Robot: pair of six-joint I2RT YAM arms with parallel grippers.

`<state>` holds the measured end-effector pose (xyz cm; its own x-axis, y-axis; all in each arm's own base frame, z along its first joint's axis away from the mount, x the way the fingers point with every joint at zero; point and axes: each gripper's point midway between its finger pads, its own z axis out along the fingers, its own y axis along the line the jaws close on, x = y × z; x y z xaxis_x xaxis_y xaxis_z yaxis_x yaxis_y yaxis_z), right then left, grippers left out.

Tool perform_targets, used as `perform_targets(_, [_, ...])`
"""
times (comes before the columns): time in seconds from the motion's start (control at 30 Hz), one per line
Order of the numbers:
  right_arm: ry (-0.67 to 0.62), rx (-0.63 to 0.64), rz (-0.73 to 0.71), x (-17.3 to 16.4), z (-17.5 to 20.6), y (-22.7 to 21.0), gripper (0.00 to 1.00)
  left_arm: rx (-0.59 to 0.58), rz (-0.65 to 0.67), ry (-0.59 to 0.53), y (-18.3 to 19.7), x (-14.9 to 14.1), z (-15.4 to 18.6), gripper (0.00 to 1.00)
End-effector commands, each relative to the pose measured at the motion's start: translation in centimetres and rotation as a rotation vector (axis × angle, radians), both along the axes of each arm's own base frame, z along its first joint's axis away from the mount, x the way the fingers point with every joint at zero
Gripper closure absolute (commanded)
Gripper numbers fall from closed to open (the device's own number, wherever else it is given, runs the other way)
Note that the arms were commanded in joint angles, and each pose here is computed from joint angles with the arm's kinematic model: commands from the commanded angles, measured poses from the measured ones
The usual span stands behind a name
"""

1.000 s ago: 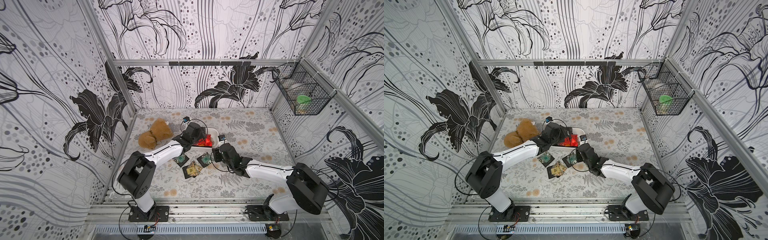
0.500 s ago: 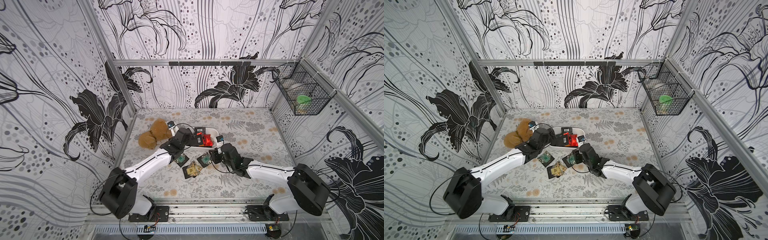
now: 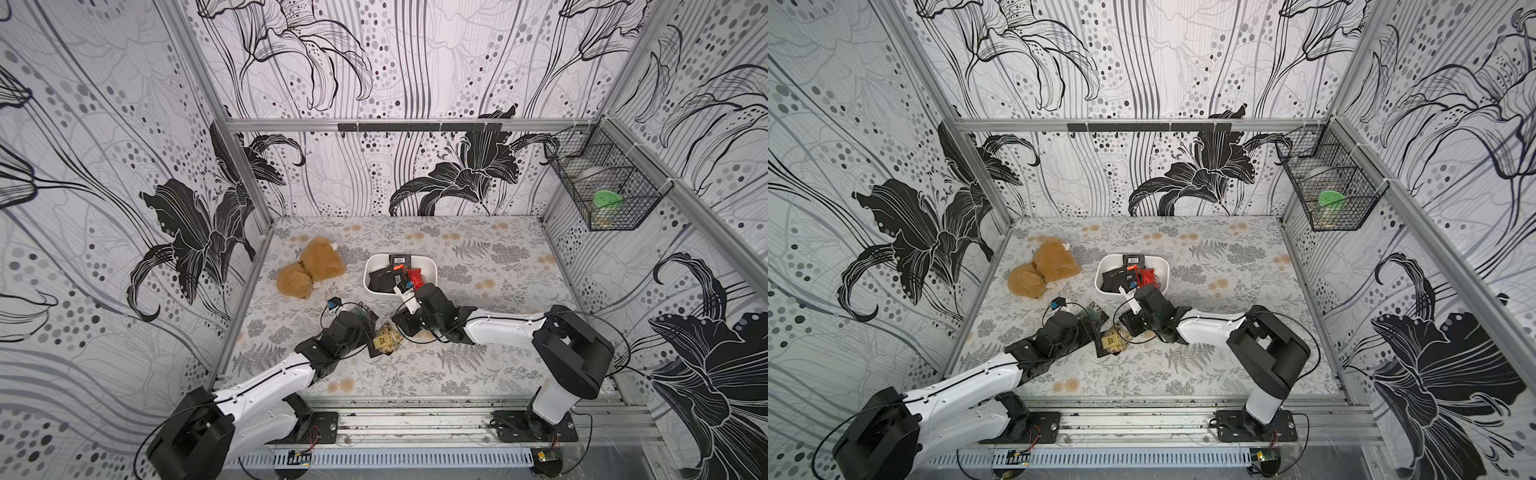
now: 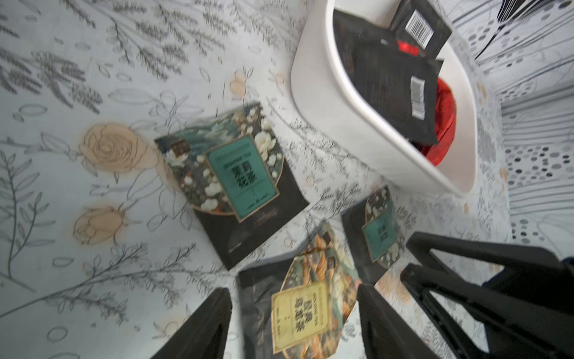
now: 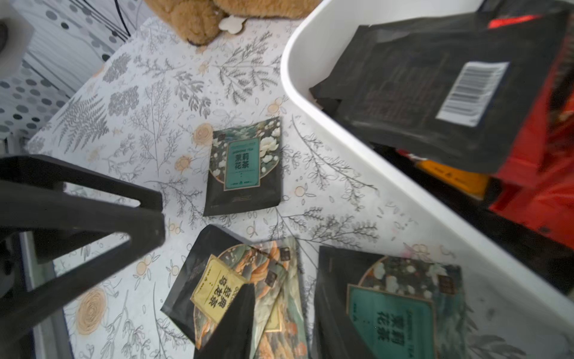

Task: Put the tea bags into the storage box
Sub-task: Pick up the tea bag from the center of the board.

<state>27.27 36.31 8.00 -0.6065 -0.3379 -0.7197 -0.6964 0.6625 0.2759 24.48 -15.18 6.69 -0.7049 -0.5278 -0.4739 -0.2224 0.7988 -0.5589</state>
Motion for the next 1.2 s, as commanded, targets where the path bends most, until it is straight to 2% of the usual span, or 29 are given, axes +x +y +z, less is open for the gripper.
perform_targets(0.0, [0.045, -0.080, 0.056, -1.1, -2.0, 0.0, 0.63, -0.091, 0.020, -0.006, -0.5, -0.9, -0.2, 0.36])
perform_targets(0.17, [0.090, -0.126, 0.098, -1.5, -3.7, 0.8, 0.70, -0.118, 0.024, 0.003, -0.7, -1.5, -1.1, 0.38])
perform_targets(0.67, [0.111, -0.276, 0.123, -1.4, -6.8, 0.6, 0.76, -0.096, 0.003, 0.082, -2.0, -2.4, -3.9, 0.39])
perform_targets(0.93, [0.109, -0.285, 0.120, -1.4, -6.9, 0.7, 0.78, -0.095, 0.013, 0.108, -1.7, -3.4, -4.8, 0.39])
perform_targets(1.17, [0.109, -0.288, 0.120, -1.4, -7.0, 0.7, 0.78, -0.210, 0.013, 0.071, -2.8, -3.1, -3.6, 0.48])
